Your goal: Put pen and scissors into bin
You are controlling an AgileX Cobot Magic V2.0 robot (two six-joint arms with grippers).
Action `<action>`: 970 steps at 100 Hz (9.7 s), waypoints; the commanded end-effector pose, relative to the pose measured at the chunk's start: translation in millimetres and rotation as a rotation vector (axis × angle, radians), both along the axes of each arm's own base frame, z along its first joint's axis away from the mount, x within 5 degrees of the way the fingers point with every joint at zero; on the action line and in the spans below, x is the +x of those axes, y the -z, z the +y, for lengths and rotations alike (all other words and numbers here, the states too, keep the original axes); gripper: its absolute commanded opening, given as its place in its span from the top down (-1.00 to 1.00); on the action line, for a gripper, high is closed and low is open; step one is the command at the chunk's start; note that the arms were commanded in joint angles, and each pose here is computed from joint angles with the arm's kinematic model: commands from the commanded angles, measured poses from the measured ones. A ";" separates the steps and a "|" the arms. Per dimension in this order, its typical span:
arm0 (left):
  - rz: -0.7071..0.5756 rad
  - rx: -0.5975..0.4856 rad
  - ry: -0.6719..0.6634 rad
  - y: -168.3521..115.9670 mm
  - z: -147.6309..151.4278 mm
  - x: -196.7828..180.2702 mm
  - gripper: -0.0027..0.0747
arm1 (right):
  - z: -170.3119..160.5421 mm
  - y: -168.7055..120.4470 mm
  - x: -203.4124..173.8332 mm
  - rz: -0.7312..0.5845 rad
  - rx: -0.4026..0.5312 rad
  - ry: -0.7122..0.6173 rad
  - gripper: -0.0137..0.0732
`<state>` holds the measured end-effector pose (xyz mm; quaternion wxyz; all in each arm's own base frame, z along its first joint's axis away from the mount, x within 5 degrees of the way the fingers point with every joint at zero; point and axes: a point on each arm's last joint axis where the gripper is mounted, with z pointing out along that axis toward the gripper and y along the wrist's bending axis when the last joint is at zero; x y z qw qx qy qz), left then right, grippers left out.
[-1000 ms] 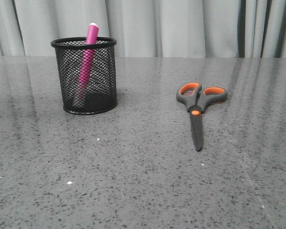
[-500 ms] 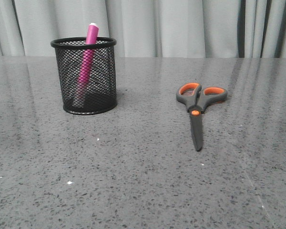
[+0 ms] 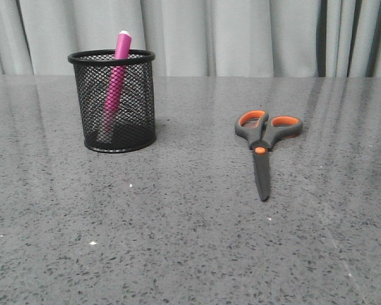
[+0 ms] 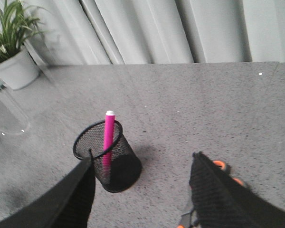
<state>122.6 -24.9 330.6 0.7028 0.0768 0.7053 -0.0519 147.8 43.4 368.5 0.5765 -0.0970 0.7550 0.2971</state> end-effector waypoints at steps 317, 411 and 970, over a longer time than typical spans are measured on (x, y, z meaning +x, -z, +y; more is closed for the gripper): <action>-0.031 -0.019 0.045 -10.0 -3.8 -1.6 0.99 | 142.3 70.3 161.5 0.907 -0.486 0.248 -0.22; -0.031 -0.019 0.045 -10.0 -3.8 -1.6 0.99 | 145.5 88.9 169.4 0.946 -0.509 0.281 -0.22; -0.033 -0.012 0.045 -10.0 -3.8 -1.6 0.99 | 190.6 77.3 157.8 -0.475 0.051 -0.461 -0.17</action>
